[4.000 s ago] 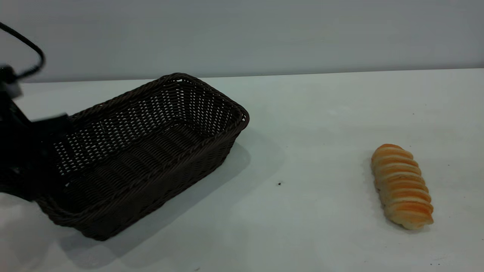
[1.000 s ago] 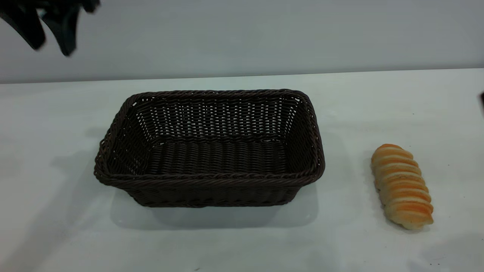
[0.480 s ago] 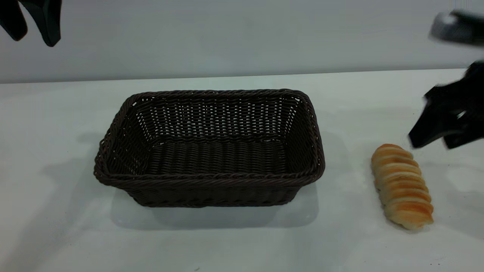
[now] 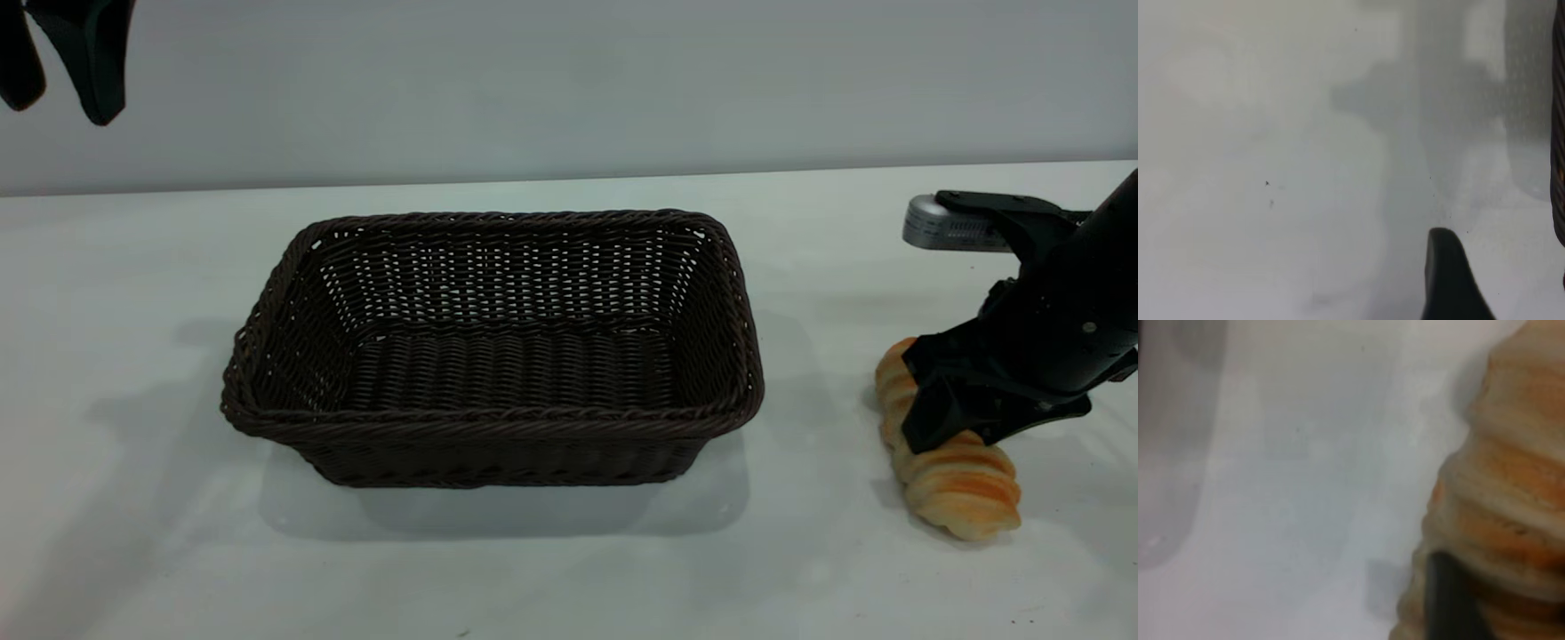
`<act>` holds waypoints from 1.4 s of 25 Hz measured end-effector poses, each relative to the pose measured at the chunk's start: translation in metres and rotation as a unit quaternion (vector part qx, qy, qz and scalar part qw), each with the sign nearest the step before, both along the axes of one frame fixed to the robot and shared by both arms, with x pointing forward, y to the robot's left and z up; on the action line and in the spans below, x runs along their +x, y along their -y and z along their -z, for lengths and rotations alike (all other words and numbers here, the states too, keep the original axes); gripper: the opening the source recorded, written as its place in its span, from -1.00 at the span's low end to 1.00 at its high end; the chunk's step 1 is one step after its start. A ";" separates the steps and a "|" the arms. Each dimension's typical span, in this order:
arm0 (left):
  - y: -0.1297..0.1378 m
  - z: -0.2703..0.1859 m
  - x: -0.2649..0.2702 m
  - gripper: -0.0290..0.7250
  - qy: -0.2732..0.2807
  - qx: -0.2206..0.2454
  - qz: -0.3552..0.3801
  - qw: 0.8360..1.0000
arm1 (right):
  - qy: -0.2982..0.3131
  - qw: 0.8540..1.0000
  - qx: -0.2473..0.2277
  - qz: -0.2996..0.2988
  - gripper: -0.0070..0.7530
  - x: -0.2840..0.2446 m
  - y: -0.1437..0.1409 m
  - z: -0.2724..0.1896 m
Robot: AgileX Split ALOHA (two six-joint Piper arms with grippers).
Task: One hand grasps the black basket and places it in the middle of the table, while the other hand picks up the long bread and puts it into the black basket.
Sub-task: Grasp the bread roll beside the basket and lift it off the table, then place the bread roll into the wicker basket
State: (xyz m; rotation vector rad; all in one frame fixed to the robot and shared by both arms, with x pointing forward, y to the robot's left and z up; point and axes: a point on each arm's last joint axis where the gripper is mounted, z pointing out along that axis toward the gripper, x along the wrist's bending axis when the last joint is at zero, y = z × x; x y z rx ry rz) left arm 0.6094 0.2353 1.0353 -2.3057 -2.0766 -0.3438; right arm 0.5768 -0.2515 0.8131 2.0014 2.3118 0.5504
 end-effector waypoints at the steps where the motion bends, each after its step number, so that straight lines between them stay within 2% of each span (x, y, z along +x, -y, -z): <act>1: 0.000 0.000 0.000 0.34 -0.001 0.000 0.000 1.000 | 0.002 1.000 0.000 0.002 -0.30 0.000 0.000 -0.002; 3: 0.000 0.000 0.000 0.34 -0.002 0.000 0.000 1.000 | 0.010 1.000 0.004 -0.001 -0.64 0.002 -0.001 -0.010; 5: 0.000 0.000 0.000 0.34 -0.002 0.000 0.000 1.000 | 0.025 1.000 0.012 -0.006 -0.82 0.003 -0.002 -0.025; 10: 0.000 0.000 0.000 0.34 -0.002 0.000 0.000 1.000 | 0.072 0.994 0.076 -0.038 -0.86 0.018 -0.017 -0.090; 14: 0.000 0.000 0.000 0.34 -0.002 0.000 0.000 1.000 | 0.075 0.986 0.121 -0.085 -0.86 0.031 -0.055 -0.124; 20: 0.000 0.000 0.000 0.34 -0.003 0.000 0.000 1.000 | 0.079 0.982 0.110 -0.133 -0.87 0.042 -0.118 -0.153; 27: 0.002 0.000 -0.001 0.34 -0.006 -0.009 -0.002 1.000 | 0.006 0.982 0.090 -0.164 -0.87 0.060 -0.168 -0.127; 29: 0.001 0.000 -0.001 0.34 -0.007 -0.009 -0.002 1.000 | 0.000 0.982 0.091 -0.164 -0.85 0.064 -0.172 -0.119; 32: 0.002 0.001 -0.002 0.34 -0.009 -0.009 -0.003 1.000 | -0.002 0.983 0.092 -0.162 -0.67 0.067 -0.172 -0.116; 35: 0.001 0.001 -0.002 0.34 -0.010 -0.009 -0.003 1.000 | -0.001 0.982 0.094 -0.162 -0.29 0.067 -0.173 -0.118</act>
